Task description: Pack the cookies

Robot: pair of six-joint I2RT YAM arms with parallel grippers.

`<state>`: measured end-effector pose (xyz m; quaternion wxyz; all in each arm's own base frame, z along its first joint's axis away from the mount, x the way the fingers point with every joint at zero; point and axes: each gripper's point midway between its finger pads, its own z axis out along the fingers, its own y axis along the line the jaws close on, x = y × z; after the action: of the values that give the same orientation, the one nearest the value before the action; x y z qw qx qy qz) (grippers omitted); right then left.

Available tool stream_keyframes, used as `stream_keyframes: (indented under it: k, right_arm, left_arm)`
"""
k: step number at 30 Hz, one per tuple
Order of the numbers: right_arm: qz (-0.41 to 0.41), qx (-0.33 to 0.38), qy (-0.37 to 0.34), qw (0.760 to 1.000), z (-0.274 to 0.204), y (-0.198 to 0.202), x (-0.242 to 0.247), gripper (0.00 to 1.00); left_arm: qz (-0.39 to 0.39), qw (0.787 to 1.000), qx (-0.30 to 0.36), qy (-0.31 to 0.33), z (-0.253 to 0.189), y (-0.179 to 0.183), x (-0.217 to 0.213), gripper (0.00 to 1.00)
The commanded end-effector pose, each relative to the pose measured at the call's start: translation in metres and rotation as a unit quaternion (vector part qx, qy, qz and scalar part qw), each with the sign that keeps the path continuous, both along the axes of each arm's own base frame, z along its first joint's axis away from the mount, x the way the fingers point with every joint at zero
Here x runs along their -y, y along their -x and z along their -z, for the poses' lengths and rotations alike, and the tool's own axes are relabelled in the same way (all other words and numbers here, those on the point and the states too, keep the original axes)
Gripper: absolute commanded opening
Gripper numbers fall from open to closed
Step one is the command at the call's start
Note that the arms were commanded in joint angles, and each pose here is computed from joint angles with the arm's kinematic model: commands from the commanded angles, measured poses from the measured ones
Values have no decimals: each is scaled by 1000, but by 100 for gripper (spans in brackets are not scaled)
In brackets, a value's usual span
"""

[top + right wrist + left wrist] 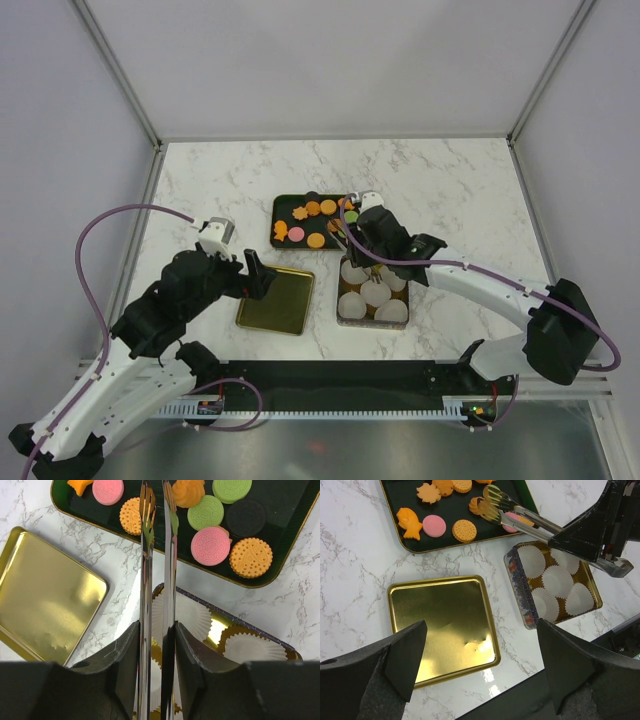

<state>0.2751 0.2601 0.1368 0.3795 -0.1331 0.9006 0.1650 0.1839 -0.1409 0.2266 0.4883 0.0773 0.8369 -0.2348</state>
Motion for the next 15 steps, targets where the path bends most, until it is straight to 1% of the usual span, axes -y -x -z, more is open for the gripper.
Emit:
stream_keyframes:
  k: [1,5,8,15]
  right_arm:
    - [15,29,-4,999,-12,-11,-4,41]
    - [20,34,2,999,-12,-13,-2,42]
    - [20,37,5,999,-13,-15,-2,45]
    - [13,39,17,999,-15,-18,-4,45]
  left_arm:
    - [-9,1000,-4,6,1,-1,0,100]
    - [-7,1000,-5,6,1,0,0,100]
    - [-7,1000,-4,7,0,-1,0,100]
    - [-8,1000,-4,8,0,-1,0,100]
